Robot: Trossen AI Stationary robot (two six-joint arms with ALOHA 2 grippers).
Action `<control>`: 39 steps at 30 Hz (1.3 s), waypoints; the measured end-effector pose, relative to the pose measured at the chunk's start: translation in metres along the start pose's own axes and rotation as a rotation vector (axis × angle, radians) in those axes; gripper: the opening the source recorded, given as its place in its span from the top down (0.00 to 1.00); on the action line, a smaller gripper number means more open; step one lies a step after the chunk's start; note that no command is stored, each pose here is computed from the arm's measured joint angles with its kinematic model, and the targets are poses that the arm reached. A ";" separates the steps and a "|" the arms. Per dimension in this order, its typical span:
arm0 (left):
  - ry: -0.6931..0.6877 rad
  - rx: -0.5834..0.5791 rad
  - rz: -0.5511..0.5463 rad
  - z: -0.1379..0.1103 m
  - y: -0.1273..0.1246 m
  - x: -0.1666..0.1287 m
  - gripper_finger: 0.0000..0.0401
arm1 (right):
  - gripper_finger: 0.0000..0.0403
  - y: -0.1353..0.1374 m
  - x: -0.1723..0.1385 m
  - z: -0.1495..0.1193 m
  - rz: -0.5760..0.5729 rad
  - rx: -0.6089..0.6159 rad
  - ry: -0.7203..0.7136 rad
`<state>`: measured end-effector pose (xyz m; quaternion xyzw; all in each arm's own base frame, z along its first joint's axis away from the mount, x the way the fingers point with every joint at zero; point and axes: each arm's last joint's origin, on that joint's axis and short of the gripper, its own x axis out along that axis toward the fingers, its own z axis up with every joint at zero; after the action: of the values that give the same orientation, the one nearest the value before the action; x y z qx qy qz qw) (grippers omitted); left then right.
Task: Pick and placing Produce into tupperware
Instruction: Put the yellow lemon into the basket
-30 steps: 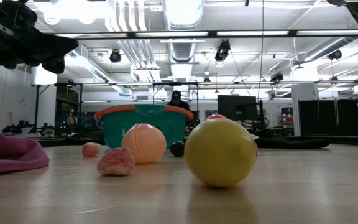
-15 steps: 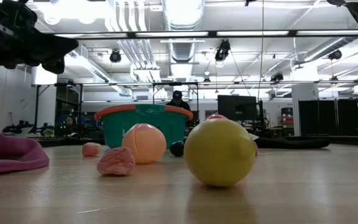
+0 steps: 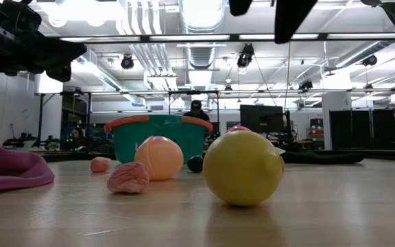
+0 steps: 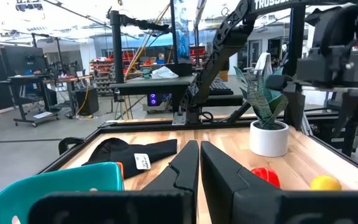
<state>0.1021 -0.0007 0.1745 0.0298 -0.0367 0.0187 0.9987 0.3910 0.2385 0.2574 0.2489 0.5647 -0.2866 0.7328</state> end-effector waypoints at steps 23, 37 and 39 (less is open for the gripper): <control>0.001 0.001 0.002 0.000 0.000 0.000 1.00 | 0.10 0.009 0.034 0.005 -0.003 -0.008 0.017; 0.000 0.001 0.001 0.000 0.000 0.000 1.00 | 0.10 0.013 0.066 -0.002 0.027 0.002 0.017; 0.000 0.001 0.002 0.000 0.000 0.000 1.00 | 0.10 0.015 0.071 -0.003 0.040 0.005 0.013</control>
<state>0.1021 -0.0007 0.1745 0.0303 -0.0364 0.0196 0.9987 0.4133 0.2410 0.1879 0.2640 0.5636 -0.2715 0.7341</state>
